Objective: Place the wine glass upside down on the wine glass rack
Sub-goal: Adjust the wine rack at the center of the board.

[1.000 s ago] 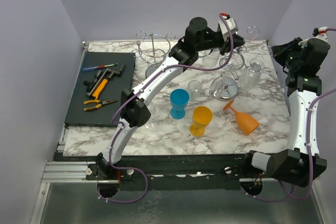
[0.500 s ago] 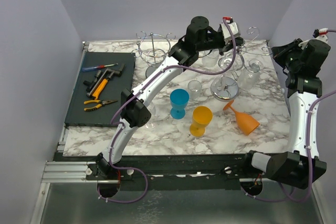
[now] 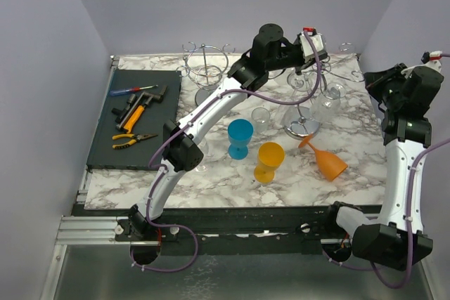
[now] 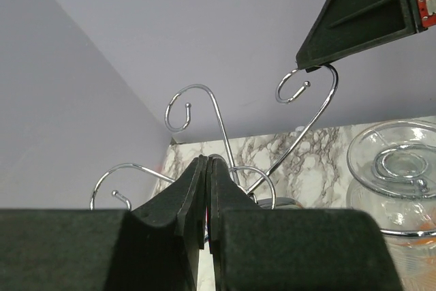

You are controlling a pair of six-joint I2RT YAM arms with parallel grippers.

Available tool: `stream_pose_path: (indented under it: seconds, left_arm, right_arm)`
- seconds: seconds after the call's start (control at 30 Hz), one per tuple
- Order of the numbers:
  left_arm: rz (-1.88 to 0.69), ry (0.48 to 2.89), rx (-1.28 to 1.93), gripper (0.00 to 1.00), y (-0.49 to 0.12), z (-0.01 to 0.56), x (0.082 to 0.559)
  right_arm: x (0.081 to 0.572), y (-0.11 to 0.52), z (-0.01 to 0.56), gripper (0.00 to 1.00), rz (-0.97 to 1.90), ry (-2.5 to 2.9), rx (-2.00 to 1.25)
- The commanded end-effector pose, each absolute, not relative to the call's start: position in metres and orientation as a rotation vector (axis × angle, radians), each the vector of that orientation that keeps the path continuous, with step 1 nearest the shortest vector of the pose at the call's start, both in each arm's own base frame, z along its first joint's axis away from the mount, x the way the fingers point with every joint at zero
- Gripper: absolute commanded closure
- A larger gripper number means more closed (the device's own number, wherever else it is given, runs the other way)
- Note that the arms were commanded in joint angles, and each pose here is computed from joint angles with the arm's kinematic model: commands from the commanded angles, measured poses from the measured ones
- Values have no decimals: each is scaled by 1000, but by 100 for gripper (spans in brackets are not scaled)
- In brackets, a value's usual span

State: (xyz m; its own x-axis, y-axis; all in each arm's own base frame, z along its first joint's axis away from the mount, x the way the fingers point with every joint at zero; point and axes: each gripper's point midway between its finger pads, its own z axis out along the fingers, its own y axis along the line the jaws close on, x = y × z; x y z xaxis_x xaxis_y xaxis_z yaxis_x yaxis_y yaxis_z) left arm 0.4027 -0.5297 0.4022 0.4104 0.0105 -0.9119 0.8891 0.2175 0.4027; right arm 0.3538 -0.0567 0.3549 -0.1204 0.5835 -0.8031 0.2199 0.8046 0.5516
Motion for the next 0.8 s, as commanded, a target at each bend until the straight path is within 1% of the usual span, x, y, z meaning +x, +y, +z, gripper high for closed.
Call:
stream_pose_path:
  seconds: [0.0,0.17,0.2,0.3,0.4,0.47,0.63,0.77]
  left_arm:
    - [-682,1089,1222,92,-527,360,424]
    - [-675,1081,1231,93,-528,359,424]
    - [-674,1076,1236,93,-529,359,423]
    - [-675,1072,1241,94,-529,359,422]
    - [-680,1071,1254,96,-529,357,419]
    - [-681,1069,1263,97,-528,357,416]
    - [-676,1066,1282,98,-524,356,412]
    - [-669,1063,1297,98,-522,355,409]
  right_arm:
    - [329,-21,308,100,498,1878,636]
    - [313,-6,294,99,567,1915,627]
    - [310,-3,293,98,578,1922,620]
    - [302,1,297,82,578,1937,605]
    - [296,-4,311,62,526,1918,599]
    - [295,-11,321,53,476,1902,600]
    - [298,-16,343,39,439,1865,575]
    - [295,-25,361,34,366,1829,560]
